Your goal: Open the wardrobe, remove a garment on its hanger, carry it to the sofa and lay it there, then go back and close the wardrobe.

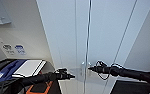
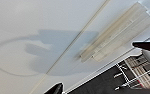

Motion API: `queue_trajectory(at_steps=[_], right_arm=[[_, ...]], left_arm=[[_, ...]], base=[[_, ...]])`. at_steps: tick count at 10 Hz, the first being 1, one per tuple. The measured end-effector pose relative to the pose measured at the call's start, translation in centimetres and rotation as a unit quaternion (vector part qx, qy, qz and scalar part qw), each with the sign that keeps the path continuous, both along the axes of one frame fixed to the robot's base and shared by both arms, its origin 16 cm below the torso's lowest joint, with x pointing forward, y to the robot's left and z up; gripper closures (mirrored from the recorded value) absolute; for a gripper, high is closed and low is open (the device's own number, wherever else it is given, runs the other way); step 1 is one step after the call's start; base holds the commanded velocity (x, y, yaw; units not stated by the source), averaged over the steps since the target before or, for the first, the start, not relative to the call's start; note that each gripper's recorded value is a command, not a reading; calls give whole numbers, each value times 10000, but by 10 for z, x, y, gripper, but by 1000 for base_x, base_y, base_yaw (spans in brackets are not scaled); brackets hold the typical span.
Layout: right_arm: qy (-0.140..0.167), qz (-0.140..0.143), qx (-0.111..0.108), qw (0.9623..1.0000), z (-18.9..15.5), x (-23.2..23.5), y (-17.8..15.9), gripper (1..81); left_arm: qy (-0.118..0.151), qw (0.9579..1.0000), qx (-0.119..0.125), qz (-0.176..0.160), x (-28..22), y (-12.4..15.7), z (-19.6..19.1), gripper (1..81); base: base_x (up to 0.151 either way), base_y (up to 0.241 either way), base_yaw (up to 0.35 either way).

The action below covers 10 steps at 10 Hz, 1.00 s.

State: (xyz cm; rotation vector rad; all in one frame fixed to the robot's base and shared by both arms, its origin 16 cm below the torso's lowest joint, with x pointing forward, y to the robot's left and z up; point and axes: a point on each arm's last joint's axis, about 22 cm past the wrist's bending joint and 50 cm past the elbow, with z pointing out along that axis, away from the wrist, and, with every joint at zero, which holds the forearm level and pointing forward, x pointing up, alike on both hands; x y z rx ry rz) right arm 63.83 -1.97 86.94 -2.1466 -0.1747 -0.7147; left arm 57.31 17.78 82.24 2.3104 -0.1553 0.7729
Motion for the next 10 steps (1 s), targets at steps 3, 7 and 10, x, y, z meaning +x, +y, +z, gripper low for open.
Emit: queue_trajectory(at_steps=[3,7,10], right_arm=[[-105,-42,-133,9998,2,18,13,10],[-88,-46,-254,9996,-4,23,25,10],[-108,1,-263,9996,-1,24,31,10]], left_arm=[[5,10000,23,7,0,2,-1,10],[9,10000,57,49,10,-5,-7,10],[-101,9999,78,26,37,-40,-5,10]], base=[[0,0,0],[0,0,0],[0,0,0]])
